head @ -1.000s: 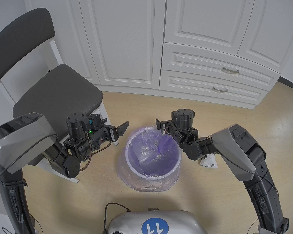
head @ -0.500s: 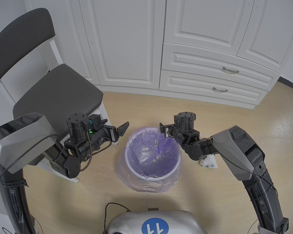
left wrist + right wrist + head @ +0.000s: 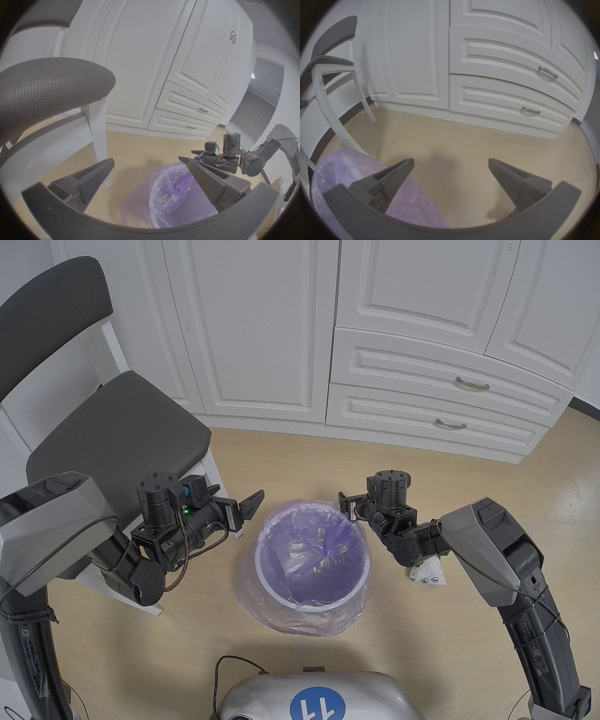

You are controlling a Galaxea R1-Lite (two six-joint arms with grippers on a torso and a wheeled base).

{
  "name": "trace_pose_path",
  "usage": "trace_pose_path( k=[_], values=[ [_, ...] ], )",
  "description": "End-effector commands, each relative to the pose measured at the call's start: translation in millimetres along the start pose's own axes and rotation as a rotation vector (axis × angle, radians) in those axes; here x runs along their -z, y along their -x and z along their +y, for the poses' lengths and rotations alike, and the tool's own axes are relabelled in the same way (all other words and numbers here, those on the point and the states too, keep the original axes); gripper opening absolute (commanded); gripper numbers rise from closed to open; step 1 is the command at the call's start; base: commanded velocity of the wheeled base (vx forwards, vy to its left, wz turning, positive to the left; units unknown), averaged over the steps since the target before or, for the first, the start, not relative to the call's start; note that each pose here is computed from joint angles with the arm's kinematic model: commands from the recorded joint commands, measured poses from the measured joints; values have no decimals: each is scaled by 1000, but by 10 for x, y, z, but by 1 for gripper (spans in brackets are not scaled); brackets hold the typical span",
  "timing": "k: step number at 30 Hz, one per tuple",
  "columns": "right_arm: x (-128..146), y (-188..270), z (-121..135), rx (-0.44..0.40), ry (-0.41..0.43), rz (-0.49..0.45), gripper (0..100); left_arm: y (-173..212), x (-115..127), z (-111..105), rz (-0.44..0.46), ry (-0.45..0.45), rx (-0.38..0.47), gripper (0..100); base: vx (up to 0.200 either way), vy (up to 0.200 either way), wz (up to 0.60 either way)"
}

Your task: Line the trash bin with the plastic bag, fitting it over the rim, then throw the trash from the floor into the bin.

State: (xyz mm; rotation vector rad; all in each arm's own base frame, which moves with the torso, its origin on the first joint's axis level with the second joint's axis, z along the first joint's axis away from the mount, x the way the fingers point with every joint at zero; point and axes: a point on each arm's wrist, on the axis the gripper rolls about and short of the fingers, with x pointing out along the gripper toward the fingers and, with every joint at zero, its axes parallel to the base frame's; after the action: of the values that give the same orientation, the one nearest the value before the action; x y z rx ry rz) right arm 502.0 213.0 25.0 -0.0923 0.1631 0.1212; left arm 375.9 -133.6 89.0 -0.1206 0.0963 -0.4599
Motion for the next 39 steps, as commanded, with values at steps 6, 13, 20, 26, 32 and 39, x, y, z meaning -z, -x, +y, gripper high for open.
trace_pose_path(
  k=[6,13,20,26,32,39],
  values=[
    [206,-69,-98,21,10,42,100,-9,21,3,5,1,1,100,0,0,0],
    [-71,-1,-109,16,-5,-8,100,-12,13,9,1,1,-2,100,0,0,0],
    [-376,210,85,-30,-7,-43,100,-10,6,14,0,-1,-2,100,0,0,0],
    [-399,436,339,-89,15,-18,100,-10,5,14,-2,1,-3,100,0,0,0],
    [-295,521,417,-112,70,20,100,-6,2,13,-2,-1,-3,100,0,0,0],
    [-166,590,440,-123,100,66,100,-6,2,13,-2,-1,-3,100,0,0,0]
  ],
)
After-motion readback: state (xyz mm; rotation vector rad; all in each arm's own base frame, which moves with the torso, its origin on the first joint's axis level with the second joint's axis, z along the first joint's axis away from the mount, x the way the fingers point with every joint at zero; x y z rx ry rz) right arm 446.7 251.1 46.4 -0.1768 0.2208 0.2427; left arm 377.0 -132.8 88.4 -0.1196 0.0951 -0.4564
